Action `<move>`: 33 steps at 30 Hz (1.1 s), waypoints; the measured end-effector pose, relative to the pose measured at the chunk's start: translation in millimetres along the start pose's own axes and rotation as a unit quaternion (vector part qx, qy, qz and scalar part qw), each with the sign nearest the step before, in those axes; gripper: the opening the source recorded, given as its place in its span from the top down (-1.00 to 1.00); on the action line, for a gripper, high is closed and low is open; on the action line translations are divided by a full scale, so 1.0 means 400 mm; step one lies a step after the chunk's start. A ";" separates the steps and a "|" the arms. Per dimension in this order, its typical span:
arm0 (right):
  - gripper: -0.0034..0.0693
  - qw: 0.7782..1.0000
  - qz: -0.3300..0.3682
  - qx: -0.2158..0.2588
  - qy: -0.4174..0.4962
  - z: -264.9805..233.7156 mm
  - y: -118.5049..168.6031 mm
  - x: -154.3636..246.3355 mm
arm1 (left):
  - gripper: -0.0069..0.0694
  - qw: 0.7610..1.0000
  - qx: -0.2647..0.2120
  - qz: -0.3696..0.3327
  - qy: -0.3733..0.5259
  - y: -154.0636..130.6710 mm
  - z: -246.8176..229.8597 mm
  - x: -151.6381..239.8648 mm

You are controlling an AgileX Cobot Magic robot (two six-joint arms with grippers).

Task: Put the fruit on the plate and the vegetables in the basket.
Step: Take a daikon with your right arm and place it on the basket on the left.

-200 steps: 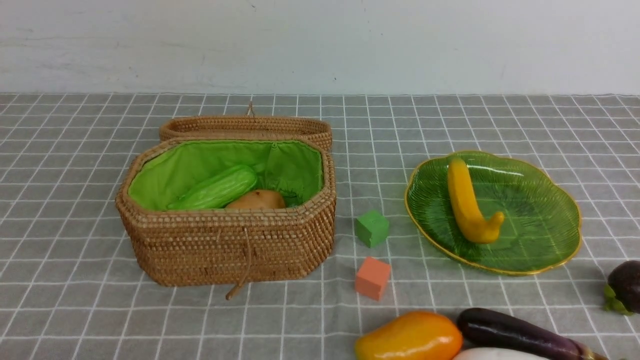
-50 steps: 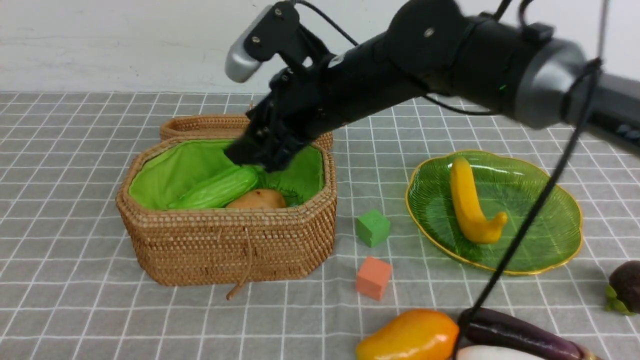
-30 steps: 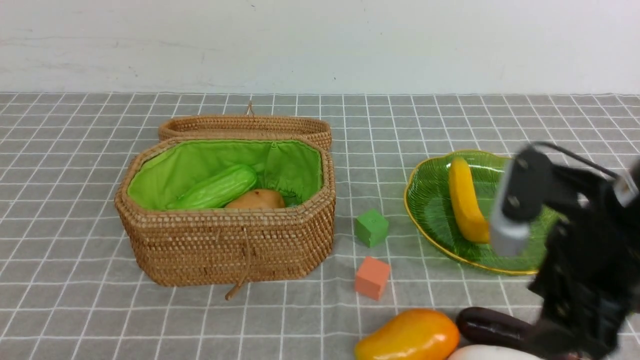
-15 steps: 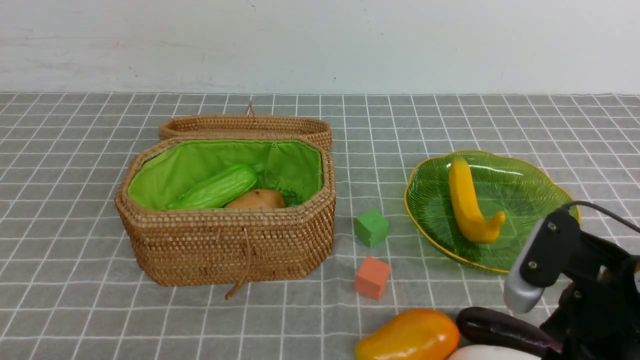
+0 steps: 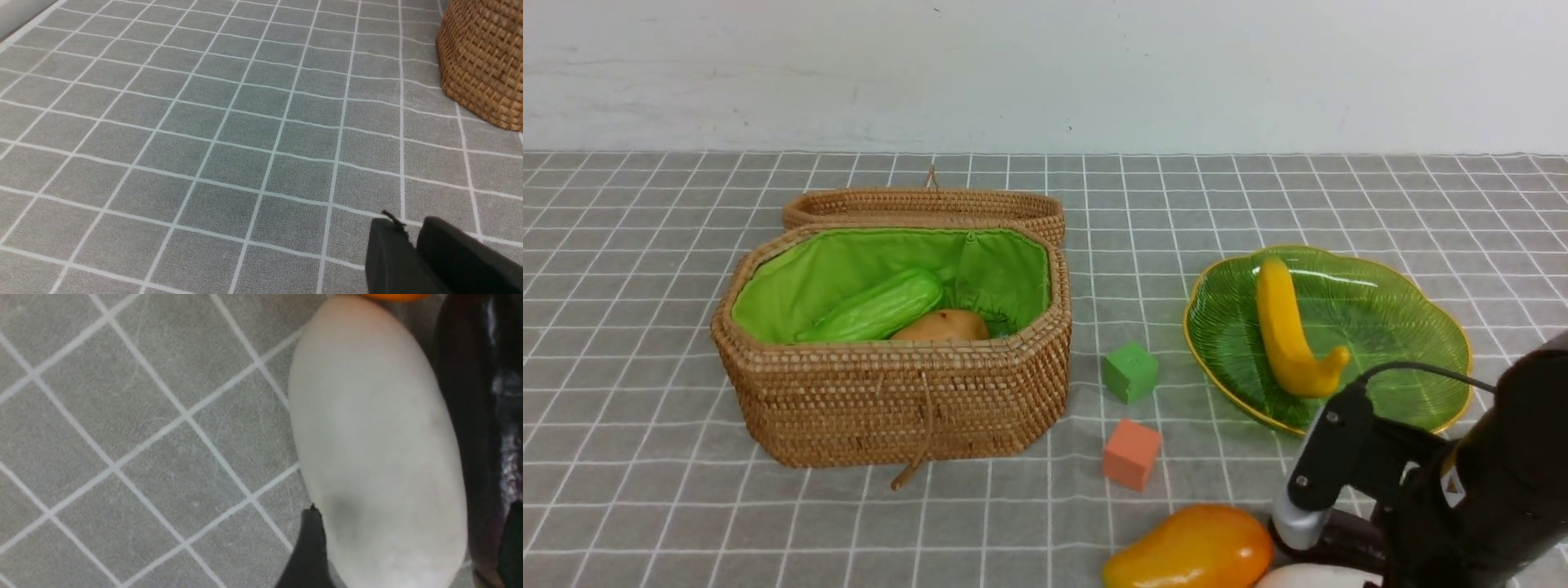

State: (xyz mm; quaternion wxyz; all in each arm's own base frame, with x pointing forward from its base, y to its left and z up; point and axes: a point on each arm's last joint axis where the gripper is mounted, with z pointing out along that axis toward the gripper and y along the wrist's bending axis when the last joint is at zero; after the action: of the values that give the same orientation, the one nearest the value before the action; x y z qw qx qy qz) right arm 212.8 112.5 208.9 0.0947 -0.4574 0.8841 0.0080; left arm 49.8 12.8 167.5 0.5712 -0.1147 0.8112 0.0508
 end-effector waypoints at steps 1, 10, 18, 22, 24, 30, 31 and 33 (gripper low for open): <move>-0.53 1.000 0.002 -0.004 0.003 0.007 0.000 -0.002 | 0.53 1.000 0.000 0.000 0.000 0.000 0.000 0.000; -0.15 0.999 0.013 -0.031 0.032 0.049 0.000 -0.013 | 0.52 1.000 0.000 0.000 0.000 0.000 0.000 0.000; -0.12 0.999 0.016 -0.032 0.024 0.029 0.004 -0.010 | 0.49 1.000 0.000 0.000 0.000 0.000 0.000 0.000; 0.74 0.999 0.027 -0.045 0.013 -0.008 0.020 0.004 | 0.48 1.000 0.000 0.000 0.000 0.000 0.000 0.000; 0.90 0.998 0.030 -0.049 0.008 -0.023 0.028 0.012 | 0.48 1.000 0.000 0.000 0.000 0.000 0.000 0.000; 0.96 0.998 0.030 -0.053 -0.002 -0.055 0.038 0.024 | 0.48 1.000 0.000 0.000 0.000 0.000 0.000 0.000; 0.96 0.998 0.032 -0.055 -0.002 -0.057 0.040 0.026 | 0.48 1.000 0.000 0.000 0.000 0.000 0.000 0.000; 0.96 0.998 0.032 -0.057 -0.004 -0.059 0.041 0.026 | 0.47 1.000 0.000 0.000 0.000 0.000 0.000 0.000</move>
State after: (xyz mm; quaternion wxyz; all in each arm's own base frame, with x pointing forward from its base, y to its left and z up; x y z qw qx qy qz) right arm 189.8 111.4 229.1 0.0721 -0.4331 0.8963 0.0631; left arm 49.8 12.8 167.5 0.5712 -0.1147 0.8112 0.0508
